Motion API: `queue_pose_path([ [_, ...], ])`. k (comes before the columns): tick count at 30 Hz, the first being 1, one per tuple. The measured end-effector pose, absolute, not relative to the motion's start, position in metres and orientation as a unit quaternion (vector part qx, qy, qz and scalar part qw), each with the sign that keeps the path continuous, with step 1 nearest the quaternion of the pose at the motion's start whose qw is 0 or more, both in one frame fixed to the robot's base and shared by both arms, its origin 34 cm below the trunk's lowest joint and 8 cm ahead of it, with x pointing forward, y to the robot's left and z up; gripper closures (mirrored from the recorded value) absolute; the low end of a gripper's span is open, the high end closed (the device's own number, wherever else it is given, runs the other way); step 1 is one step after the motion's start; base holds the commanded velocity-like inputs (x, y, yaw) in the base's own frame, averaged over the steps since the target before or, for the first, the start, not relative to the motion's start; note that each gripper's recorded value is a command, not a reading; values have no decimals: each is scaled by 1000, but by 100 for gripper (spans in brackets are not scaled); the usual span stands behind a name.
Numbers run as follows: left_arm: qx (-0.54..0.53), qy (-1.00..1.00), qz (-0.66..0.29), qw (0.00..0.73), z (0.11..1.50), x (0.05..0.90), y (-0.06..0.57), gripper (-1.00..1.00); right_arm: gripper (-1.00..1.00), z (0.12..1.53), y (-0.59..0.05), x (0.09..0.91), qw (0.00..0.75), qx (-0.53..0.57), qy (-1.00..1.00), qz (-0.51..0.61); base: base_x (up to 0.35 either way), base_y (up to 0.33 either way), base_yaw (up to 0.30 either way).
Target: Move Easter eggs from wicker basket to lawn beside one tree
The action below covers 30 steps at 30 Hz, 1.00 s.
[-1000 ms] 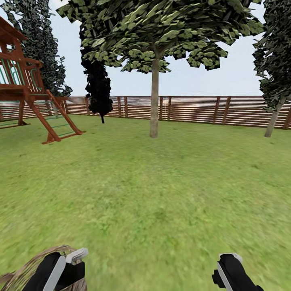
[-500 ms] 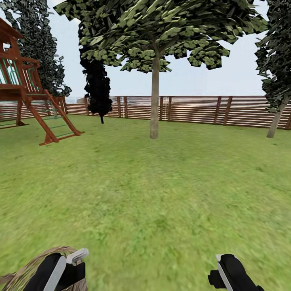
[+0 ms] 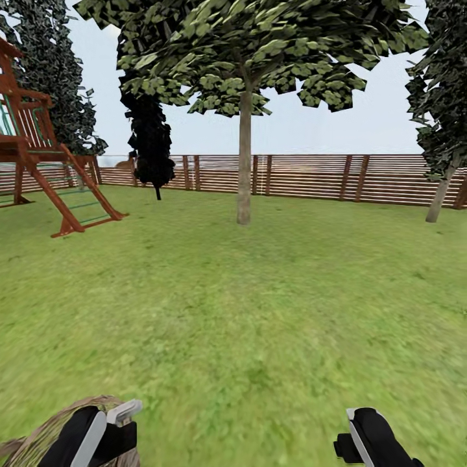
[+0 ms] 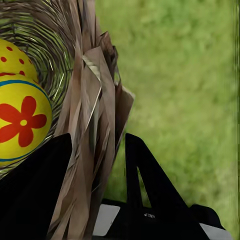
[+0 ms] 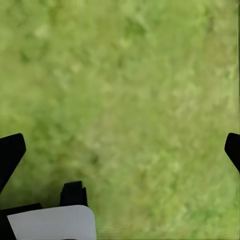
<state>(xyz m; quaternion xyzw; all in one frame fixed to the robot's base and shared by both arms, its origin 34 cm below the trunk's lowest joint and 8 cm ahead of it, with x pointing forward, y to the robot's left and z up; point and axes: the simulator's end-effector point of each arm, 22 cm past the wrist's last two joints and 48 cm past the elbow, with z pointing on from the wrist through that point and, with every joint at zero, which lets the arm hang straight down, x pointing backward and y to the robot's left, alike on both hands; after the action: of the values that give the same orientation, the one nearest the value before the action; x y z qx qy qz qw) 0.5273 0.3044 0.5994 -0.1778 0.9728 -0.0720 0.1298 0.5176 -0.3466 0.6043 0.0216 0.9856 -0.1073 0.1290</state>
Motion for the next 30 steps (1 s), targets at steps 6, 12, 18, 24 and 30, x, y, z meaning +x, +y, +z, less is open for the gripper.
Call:
queue_pose_path([
  [6, -178, 972, -74, 132, 601, 528, 303, 100, -100, 606, -347, 519, 132, 22, 985, -107, 337, 0, -258],
  [12, -179, 972, -77, 133, 602, 529, 302, 100, -100, 607, -346, 519, 133, 21, 985, -107, 337, 0, -49],
  [18, -180, 972, -77, 133, 602, 529, 302, 100, -100, 607, -346, 519, 133, 22, 985, -107, 337, 0, 0],
  [24, -178, 972, -75, 133, 602, 528, 302, 100, -100, 607, -346, 519, 133, 21, 985, -107, 338, 0, 0],
  [30, -178, 972, -75, 133, 602, 528, 302, 100, -100, 608, -346, 519, 133, 21, 985, -107, 338, 0, 0],
])
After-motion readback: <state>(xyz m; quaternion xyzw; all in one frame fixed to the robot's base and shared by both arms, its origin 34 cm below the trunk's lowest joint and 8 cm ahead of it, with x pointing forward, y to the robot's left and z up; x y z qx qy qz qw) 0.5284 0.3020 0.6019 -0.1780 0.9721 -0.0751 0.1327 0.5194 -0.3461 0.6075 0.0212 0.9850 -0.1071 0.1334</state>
